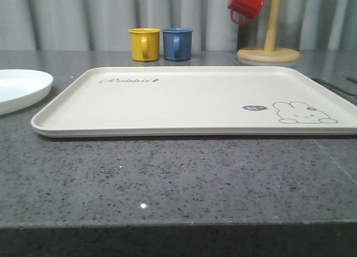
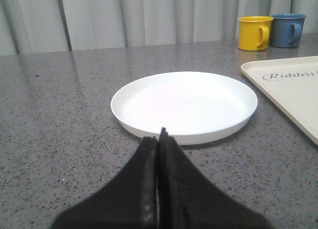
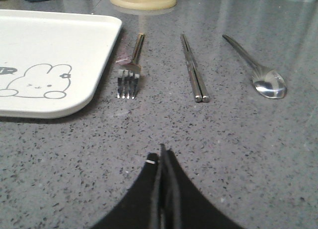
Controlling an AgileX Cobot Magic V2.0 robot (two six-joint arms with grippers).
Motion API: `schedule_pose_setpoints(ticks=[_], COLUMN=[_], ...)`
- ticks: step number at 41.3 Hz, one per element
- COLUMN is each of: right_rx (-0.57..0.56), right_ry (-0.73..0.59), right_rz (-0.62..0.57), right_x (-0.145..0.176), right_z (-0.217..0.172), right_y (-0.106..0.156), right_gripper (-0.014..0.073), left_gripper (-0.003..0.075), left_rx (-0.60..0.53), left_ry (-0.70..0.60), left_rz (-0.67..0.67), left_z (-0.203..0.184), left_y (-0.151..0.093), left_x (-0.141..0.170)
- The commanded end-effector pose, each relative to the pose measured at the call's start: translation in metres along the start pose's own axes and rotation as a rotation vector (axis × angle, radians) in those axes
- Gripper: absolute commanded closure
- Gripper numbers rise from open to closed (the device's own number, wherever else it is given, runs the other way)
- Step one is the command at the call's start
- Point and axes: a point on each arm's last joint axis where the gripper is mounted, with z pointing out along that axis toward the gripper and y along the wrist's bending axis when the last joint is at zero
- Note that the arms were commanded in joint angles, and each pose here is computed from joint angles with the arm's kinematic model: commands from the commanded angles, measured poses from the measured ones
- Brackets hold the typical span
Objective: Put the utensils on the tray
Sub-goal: 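Move the left gripper toward the white plate beside the tray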
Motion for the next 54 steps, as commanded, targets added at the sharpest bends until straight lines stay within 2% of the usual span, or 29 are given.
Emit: schedule_pose_setpoints(ticks=[1, 20, 24, 31, 39, 42, 47, 54], right_rx=[0.009, 0.009, 0.009, 0.012, 0.005, 0.001, -0.003, -0.024], right_ry=[-0.11, -0.112, -0.144, -0.303, -0.368, -0.356, -0.32, -0.201], right_rz=[-0.013, -0.013, -0.009, -0.009, -0.011, -0.012, -0.012, 0.023], right_x=[-0.01, -0.01, -0.013, -0.033, -0.078, -0.094, -0.123, -0.155], right_z=[-0.002, -0.002, -0.002, -0.008, -0.03, -0.038, -0.047, -0.038], right_y=[-0.001, -0.001, -0.001, -0.001, 0.002, 0.003, 0.004, 0.007], right_gripper=[0.0708, 0.0708, 0.0708, 0.0708, 0.0708, 0.0708, 0.0708, 0.0707], left_gripper=[0.0739, 0.0739, 0.0739, 0.0739, 0.0739, 0.0739, 0.0739, 0.0739], left_rx=[-0.008, -0.01, -0.016, -0.027, -0.032, -0.027, -0.015, -0.016], left_ry=[-0.105, -0.133, -0.215, -0.388, -0.497, -0.446, -0.287, -0.169], left_rz=[-0.018, -0.018, -0.022, -0.032, -0.032, -0.03, -0.025, 0.015], left_z=[-0.002, -0.002, -0.004, -0.01, -0.025, -0.027, -0.021, 0.004], left_y=[0.001, 0.001, 0.001, 0.003, 0.007, 0.008, 0.009, 0.011], left_x=[-0.008, -0.01, -0.017, -0.04, -0.085, -0.102, -0.124, -0.142])
